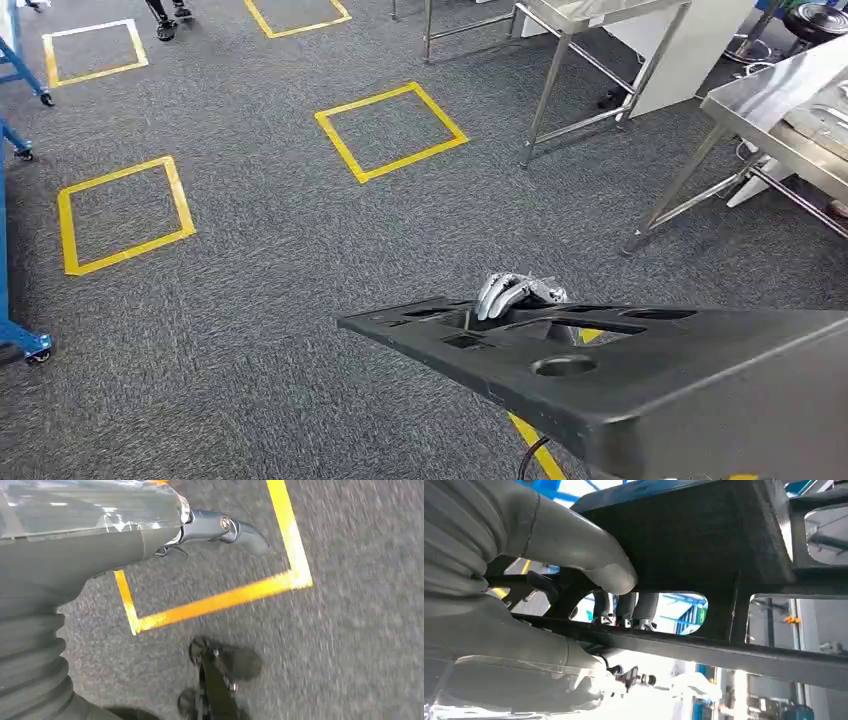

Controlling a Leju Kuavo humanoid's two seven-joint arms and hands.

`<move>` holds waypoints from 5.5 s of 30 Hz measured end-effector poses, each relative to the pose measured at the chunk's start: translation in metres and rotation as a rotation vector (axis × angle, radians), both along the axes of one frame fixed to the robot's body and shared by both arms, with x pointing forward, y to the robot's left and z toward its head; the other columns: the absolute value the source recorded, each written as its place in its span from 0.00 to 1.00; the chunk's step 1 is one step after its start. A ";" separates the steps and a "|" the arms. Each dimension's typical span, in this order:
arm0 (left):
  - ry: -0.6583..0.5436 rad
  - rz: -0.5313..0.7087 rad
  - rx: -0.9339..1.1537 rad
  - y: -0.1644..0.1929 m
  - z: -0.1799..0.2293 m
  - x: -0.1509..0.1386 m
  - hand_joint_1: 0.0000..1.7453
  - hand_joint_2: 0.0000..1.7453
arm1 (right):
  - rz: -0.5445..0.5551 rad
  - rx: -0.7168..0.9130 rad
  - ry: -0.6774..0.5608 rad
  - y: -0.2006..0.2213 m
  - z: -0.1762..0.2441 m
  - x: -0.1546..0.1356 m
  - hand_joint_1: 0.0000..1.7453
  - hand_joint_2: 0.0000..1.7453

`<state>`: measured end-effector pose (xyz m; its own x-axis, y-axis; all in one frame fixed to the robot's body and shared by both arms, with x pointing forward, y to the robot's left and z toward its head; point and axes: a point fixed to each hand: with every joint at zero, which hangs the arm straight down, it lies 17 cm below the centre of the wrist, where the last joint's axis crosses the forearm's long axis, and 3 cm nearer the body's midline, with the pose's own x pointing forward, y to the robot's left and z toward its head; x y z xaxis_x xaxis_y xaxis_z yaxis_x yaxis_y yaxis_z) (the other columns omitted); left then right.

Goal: Take the parts from the cabinet and place them on the table.

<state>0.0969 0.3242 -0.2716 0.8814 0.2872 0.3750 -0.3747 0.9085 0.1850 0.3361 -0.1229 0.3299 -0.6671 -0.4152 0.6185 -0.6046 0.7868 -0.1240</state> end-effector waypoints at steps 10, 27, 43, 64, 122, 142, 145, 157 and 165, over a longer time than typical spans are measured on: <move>-0.008 0.029 0.011 0.003 0.001 0.002 0.00 1.00 | 0.035 0.048 -0.011 -0.016 0.020 0.022 1.00 1.00; -0.002 0.074 0.013 0.007 0.000 -0.011 0.00 1.00 | 0.011 -0.038 0.075 -0.010 -0.031 -0.002 1.00 1.00; -0.018 0.049 -0.001 0.002 0.001 0.000 0.00 1.00 | 0.032 -0.020 0.039 0.013 -0.007 -0.001 1.00 1.00; -0.026 0.076 -0.004 0.005 0.001 0.002 0.00 1.00 | 0.078 -0.005 -0.007 0.018 0.018 0.009 1.00 1.00; -0.018 0.078 -0.018 0.008 0.001 0.000 0.00 1.00 | 0.068 0.008 -0.029 0.023 0.026 0.003 1.00 1.00; -0.017 0.075 -0.010 0.013 0.001 -0.001 0.00 1.00 | 0.069 0.021 -0.039 0.026 0.030 -0.001 1.00 1.00; -0.015 0.075 -0.010 0.013 0.000 -0.003 0.00 1.00 | 0.069 0.021 -0.042 0.026 0.032 -0.001 1.00 1.00; -0.021 0.074 -0.010 0.012 0.001 0.001 0.00 1.00 | 0.042 -0.001 -0.038 0.026 0.029 0.004 1.00 1.00; -0.020 0.078 -0.005 0.010 0.001 0.000 0.00 1.00 | -0.008 -0.039 -0.070 0.028 0.025 0.005 1.00 1.00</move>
